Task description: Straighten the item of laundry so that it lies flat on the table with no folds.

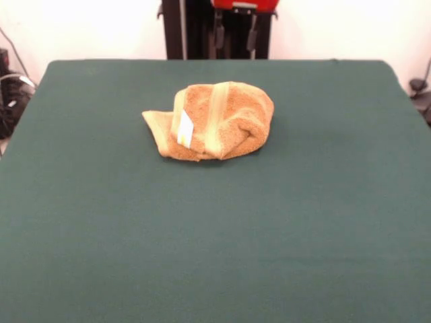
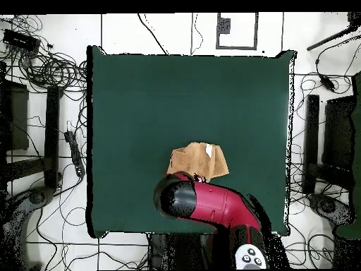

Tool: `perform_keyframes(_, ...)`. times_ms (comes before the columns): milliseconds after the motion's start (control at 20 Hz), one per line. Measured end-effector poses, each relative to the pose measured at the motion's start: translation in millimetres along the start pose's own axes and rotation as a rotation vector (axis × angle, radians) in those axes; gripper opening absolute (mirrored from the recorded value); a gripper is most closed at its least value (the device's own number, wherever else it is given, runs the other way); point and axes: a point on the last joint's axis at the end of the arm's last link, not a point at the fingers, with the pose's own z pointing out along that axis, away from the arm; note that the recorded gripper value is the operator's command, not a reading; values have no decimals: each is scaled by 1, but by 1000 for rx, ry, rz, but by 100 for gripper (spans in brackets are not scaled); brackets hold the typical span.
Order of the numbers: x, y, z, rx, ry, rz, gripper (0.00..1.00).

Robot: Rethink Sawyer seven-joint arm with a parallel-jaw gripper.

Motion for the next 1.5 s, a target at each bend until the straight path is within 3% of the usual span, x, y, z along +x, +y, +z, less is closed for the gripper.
perform_keyframes(450, 0, -9, 29, 7, -25, 16, 100)
perform_keyframes(1500, 18, -4, 66, -1, 43, 9, 100)
